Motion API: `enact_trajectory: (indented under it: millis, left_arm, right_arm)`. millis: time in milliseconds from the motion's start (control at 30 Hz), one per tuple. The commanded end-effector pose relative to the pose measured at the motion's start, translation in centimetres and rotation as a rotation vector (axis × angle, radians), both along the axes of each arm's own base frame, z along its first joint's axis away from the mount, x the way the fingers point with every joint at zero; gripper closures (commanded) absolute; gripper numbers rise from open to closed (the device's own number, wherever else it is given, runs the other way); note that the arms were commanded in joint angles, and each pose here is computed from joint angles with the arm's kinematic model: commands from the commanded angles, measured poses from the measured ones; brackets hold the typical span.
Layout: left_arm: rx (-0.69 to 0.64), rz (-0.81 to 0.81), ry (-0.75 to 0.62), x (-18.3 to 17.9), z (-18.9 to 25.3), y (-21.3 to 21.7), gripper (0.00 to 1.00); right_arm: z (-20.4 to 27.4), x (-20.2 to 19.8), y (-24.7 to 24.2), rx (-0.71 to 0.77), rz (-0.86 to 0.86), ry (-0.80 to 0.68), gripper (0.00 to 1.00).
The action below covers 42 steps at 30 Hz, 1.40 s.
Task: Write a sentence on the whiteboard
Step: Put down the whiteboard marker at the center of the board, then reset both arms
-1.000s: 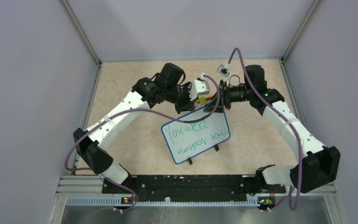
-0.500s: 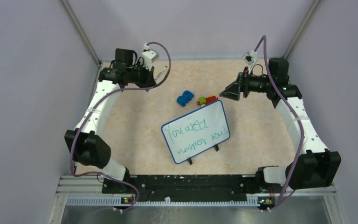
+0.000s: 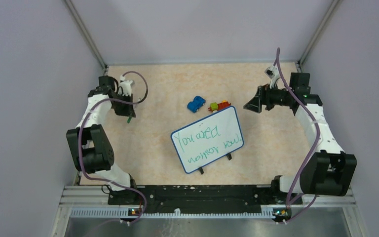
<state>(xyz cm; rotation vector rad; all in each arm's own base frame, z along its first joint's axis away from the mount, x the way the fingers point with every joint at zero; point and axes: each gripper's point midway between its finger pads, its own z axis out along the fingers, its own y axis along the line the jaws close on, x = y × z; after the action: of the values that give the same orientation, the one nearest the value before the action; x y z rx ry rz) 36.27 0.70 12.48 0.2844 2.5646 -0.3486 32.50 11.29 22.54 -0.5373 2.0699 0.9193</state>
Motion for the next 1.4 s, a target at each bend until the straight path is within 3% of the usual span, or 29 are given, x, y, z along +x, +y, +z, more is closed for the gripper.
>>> enact_trajectory:
  millis: [0, 400, 633, 833, 1033, 1100, 1233, 1367]
  left_arm:
    - [0.048, 0.003, 0.069, -2.3, -3.4, 1.4, 0.93]
    - [0.059, -0.008, 0.193, -5.8, -8.8, 1.4, 0.89]
    - [0.045, -0.028, 0.230, -7.0, -9.7, 1.0, 0.72]
    - [0.025, -0.046, 0.253, -7.8, -10.2, 0.5, 0.66]
    - [-0.007, -0.062, 0.232, -7.4, -9.2, -0.1, 0.51]
    - [-0.016, -0.068, 0.214, -7.1, -8.4, -0.2, 0.42]
    - [-0.033, -0.081, 0.150, -5.4, -5.9, -0.5, 0.04]
    - [-0.026, -0.094, 0.042, -1.9, -1.6, -0.2, 0.01]
  right_arm:
    - [-1.2, 0.0, -1.7, -0.095, -0.042, -0.050, 0.19]
    - [-3.1, -0.7, -2.8, -0.116, -0.075, -0.020, 0.18]
    - [-3.1, -0.7, -2.7, -0.113, -0.074, -0.016, 0.18]
    - [-3.2, -0.8, -2.7, -0.111, -0.069, -0.012, 0.18]
    - [-3.1, -0.8, -2.7, -0.111, -0.063, -0.010, 0.18]
    - [-2.9, -0.7, -2.6, -0.108, -0.058, -0.014, 0.18]
    - [-2.4, -0.4, -2.6, -0.103, -0.055, -0.019, 0.15]
    - [-1.2, 0.3, -2.7, -0.107, -0.065, -0.053, 0.13]
